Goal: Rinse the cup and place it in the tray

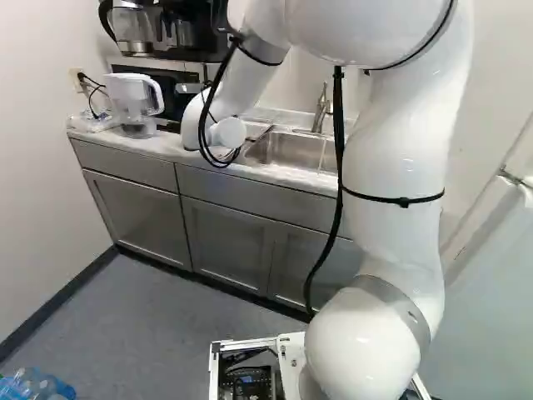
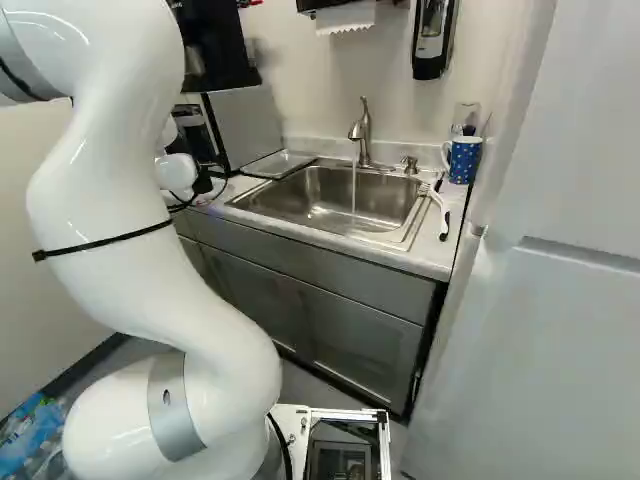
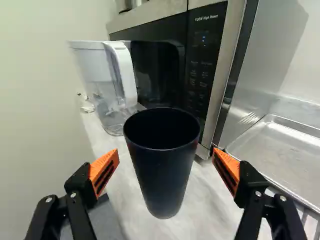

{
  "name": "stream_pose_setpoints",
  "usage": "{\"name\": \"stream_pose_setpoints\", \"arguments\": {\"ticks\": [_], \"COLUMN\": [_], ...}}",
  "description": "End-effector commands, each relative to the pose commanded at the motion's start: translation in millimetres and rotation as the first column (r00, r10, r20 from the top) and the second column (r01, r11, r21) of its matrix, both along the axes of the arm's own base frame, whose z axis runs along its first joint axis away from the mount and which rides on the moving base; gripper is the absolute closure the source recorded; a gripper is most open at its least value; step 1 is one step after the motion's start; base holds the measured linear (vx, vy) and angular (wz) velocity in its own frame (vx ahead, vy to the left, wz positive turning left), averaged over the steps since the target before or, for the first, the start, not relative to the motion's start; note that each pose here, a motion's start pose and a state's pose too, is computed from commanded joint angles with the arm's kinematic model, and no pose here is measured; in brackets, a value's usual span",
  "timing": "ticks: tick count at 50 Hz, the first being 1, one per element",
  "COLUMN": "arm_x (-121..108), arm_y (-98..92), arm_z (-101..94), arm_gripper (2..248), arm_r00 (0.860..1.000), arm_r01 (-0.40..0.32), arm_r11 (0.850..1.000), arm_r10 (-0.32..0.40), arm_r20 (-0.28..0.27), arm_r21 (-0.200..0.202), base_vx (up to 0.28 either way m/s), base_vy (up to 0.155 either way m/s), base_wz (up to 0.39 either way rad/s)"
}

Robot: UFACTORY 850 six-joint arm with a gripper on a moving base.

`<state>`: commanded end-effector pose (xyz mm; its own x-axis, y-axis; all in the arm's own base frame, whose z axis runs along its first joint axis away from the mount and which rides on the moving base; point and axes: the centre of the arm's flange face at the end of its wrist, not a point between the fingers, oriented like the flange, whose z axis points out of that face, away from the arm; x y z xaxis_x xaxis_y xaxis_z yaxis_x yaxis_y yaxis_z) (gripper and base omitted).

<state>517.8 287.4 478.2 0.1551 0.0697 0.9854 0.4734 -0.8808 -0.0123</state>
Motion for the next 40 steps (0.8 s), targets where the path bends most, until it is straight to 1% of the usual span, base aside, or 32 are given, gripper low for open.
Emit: {"name": "stream_pose_setpoints", "arguments": {"ticks": [14,30,31,35,36,40], "arm_x": [2.2,2.3,2.3,2.3,2.3,2.3], "arm_y": [6.5,7.0,7.0,7.0,7.0,7.0], "arm_z": [-9.5,-9.5,-9.5,-9.5,-9.5,-9.5], "arm_gripper": [3,3,10,10,47,47], "arm_r00": [0.999,0.999,0.999,0.999,0.999,0.999], "arm_r01": [-0.007,-0.008,-0.008,-0.008,-0.008,-0.008], "arm_r11": [1.0,1.0,1.0,1.0,1.0,1.0], "arm_r10": [0.007,0.008,0.008,0.008,0.008,0.008], "arm_r20": [0.032,0.033,0.033,0.033,0.033,0.033], "arm_r21": [0.017,0.017,0.017,0.017,0.017,0.017], "base_vx": [0.0,0.0,0.0,0.0,0.0,0.0], "base_vy": [0.0,0.0,0.0,0.0,0.0,0.0], "base_wz": [0.0,0.0,0.0,0.0,0.0,0.0]}}
